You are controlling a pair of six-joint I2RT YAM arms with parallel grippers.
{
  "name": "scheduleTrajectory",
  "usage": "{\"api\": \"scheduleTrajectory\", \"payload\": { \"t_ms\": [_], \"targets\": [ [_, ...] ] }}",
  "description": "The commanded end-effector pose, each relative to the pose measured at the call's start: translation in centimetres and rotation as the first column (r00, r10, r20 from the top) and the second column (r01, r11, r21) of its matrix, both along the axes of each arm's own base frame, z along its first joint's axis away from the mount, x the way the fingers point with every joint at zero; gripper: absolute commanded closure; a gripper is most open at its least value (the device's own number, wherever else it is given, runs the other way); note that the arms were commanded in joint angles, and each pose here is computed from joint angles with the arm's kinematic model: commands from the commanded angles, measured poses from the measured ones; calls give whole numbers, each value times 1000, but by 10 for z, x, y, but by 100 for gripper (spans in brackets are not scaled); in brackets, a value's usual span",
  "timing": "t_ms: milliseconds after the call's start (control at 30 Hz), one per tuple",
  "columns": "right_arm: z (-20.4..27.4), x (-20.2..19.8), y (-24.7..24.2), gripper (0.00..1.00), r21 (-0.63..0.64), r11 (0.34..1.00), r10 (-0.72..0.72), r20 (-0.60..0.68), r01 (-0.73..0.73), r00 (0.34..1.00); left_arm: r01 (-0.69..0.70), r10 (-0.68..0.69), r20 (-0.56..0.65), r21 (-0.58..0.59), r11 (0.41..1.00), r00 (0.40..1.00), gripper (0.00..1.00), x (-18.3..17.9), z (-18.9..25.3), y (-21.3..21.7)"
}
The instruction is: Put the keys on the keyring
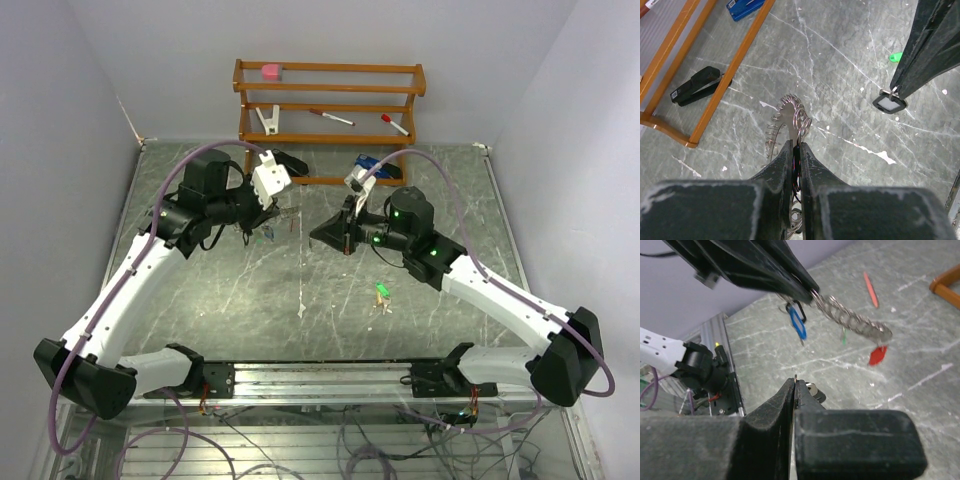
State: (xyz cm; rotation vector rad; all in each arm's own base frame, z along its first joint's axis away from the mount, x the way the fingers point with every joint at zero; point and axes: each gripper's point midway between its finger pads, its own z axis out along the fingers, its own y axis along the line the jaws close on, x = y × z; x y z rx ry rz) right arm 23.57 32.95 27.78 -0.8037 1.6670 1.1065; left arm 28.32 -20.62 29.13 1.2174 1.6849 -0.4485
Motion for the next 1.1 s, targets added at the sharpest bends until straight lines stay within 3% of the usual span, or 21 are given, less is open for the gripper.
{"api": "scheduleTrajectory", "payload": {
  "t_ms": [0, 333, 1067],
  "targets": [
    [46, -1, 18, 100, 90, 995, 24, 74, -31, 997, 12, -8, 89, -44, 999, 996, 93, 6, 31, -7],
    [61, 16, 44, 100, 88, 996, -20, 68, 14, 997, 14, -11, 94, -28, 1000, 995, 93, 7, 32, -7],
    [46, 48, 53, 100, 41, 985, -170, 9, 170, 985, 30, -26, 97, -31, 999, 995, 93, 1, 34, -9]
  ]
}}
